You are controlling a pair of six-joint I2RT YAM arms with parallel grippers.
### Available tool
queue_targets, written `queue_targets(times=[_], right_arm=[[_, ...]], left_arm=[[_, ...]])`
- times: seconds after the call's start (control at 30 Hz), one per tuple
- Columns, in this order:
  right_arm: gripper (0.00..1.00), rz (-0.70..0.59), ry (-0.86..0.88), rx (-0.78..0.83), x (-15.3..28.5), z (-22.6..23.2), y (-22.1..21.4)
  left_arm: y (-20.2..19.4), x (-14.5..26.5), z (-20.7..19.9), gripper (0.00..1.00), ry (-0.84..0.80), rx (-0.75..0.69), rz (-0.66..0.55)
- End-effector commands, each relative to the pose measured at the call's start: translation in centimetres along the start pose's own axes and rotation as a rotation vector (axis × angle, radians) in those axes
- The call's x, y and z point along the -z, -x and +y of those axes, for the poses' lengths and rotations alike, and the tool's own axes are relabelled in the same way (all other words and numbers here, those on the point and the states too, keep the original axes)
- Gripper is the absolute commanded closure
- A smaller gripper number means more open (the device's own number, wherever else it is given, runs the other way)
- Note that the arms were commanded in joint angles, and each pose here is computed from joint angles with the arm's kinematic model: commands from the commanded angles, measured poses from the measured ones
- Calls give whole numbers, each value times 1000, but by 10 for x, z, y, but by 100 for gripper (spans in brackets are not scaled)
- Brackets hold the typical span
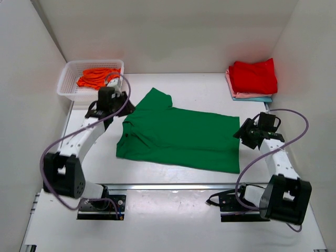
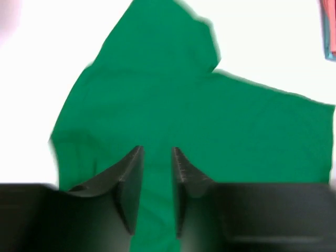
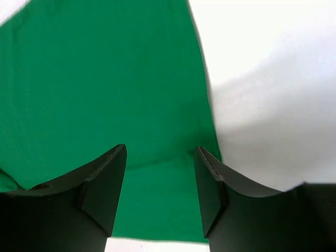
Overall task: Fold and stack the t-shirts
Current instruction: Fold the flattened tshirt in 1/3 of the way
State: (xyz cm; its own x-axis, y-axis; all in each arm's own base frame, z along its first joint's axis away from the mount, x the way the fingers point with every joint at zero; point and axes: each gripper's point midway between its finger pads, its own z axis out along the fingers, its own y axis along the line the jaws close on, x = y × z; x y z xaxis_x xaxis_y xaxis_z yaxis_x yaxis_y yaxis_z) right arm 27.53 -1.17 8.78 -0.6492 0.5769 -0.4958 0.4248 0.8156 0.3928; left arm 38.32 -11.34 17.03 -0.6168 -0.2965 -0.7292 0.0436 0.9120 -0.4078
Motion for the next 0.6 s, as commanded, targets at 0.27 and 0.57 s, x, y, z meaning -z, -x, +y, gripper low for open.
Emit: queue_targets(times=[0.27, 0.57], right_arm=[[50, 61, 94, 81, -41, 50, -5], [50, 264, 26, 120, -86, 42, -21]], left_arm=[[-19, -91, -25, 85, -13, -65, 173], [-77, -146, 5, 85, 151, 42, 386]])
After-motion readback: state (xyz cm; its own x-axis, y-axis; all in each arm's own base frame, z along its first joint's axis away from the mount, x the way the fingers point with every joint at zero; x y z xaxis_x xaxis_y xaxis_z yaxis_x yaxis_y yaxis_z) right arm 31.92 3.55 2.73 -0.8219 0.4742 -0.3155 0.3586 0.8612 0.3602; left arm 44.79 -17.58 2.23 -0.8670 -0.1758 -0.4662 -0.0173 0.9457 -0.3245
